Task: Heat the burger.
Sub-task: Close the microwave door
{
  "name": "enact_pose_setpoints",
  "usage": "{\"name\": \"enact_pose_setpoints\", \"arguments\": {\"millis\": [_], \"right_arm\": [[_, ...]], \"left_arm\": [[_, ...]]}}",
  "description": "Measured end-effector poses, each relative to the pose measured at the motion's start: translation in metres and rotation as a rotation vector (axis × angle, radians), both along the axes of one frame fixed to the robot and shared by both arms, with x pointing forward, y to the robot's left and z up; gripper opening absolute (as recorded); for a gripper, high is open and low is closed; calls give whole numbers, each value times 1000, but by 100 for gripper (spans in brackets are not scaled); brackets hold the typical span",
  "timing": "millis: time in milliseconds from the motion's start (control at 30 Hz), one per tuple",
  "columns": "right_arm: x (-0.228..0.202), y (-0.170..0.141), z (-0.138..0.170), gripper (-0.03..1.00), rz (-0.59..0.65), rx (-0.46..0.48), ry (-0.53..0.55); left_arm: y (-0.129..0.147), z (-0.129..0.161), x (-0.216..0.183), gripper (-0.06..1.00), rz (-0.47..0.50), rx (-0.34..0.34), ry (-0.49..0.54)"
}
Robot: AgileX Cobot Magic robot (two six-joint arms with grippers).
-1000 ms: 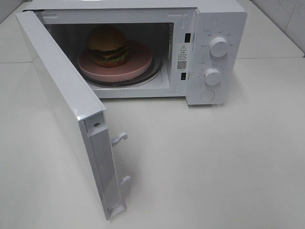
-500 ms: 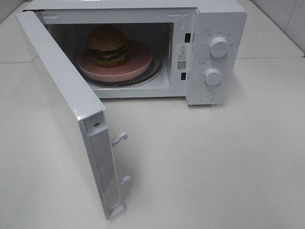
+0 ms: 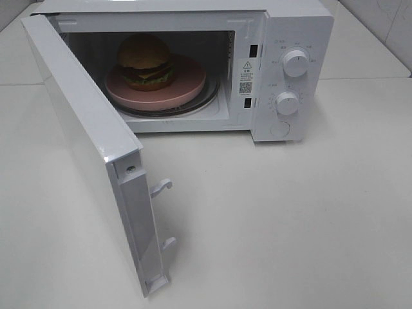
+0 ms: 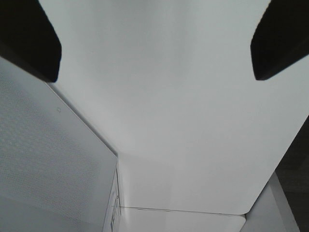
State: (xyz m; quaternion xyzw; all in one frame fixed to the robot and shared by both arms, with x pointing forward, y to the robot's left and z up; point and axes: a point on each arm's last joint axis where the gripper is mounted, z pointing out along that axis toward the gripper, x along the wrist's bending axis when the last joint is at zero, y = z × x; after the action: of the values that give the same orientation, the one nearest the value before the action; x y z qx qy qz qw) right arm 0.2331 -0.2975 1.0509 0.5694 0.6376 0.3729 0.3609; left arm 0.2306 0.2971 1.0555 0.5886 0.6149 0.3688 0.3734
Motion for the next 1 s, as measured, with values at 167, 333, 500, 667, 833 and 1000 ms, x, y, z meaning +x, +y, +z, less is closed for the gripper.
{"name": "enact_pose_setpoints", "arguments": {"millis": [167, 333, 500, 667, 833, 1000], "right_arm": [[0, 0, 0, 74, 0, 0, 0], [0, 0, 0, 74, 0, 0, 0], [0, 0, 0, 74, 0, 0, 0], [0, 0, 0, 74, 0, 0, 0], [0, 0, 0, 74, 0, 0, 0], [0, 0, 0, 74, 0, 0, 0]], "left_arm": [[0, 0, 0, 99, 0, 0, 0], [0, 0, 0, 99, 0, 0, 0], [0, 0, 0, 99, 0, 0, 0], [-1, 0, 0, 99, -9, -12, -1], [-1, 3, 4, 99, -12, -12, 14], [2, 21, 23, 99, 2, 10, -78]]}}
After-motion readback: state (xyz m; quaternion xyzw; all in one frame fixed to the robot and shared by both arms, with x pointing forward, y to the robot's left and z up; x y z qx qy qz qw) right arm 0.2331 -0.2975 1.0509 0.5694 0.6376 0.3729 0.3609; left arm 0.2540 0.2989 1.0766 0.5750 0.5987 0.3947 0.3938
